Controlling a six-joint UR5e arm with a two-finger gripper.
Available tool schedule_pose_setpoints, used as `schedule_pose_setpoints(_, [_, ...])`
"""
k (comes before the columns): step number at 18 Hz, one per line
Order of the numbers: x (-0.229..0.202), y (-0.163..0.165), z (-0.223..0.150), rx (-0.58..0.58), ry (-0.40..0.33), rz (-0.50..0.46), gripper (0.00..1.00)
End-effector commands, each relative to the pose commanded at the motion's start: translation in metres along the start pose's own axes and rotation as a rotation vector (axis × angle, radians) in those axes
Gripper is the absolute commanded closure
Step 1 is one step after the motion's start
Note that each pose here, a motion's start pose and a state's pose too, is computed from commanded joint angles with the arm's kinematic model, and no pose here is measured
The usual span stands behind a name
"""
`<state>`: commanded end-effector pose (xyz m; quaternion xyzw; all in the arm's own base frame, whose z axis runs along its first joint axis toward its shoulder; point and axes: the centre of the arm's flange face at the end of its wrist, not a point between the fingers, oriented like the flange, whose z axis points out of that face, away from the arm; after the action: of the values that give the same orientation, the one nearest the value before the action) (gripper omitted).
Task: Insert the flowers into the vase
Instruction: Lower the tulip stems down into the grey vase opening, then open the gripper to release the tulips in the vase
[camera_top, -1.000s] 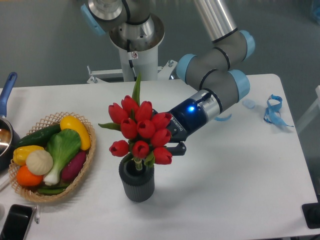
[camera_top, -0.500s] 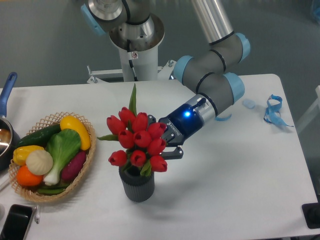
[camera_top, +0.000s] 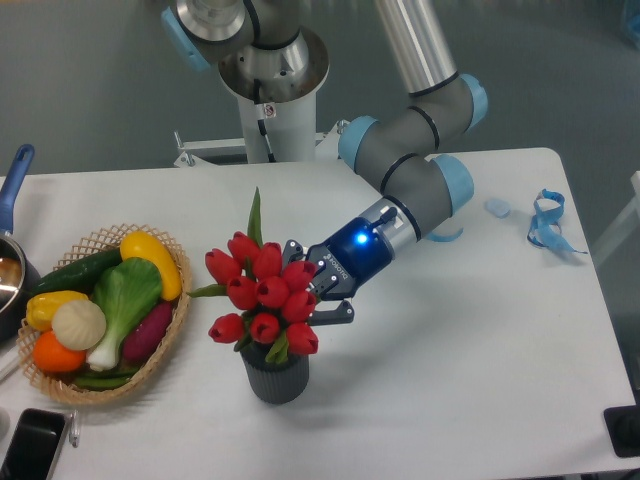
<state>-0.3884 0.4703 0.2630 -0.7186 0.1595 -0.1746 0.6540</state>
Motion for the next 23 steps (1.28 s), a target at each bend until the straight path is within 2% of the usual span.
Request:
schedule_pose_setpoints(5, [-0.004, 0.001, 0.000, -0.051, -0.010, 0.011, 0.71])
schedule_pose_setpoints(6, [-0.007, -0.002, -0.001, -0.051, -0.012, 0.017, 0.59])
schedule_pose_setpoints(10, [-0.007, -0.002, -0.002, -0.054, -0.012, 0.018, 0.47])
schedule_pose_setpoints(12, [-0.007, -0.002, -0.002, -0.056, -0.013, 0.018, 0.38])
schedule_pose_setpoints(14, [-0.007, -0.003, -0.002, -0.056, -0.013, 0.021, 0.36])
schedule_pose_setpoints(15, [-0.007, -0.003, -0.002, -0.056, -0.013, 0.021, 0.30])
schedule_pose_setpoints(16, [-0.007, -0.003, -0.002, -0.057, -0.013, 0.024, 0.20])
schedule_pose_setpoints(17, [-0.007, -0.004, -0.003, -0.061, -0.016, 0.027, 0.00])
schedule_pose_setpoints(23, [-0.005, -0.017, -0.008, -0.073, -0.027, 0.060, 0.00])
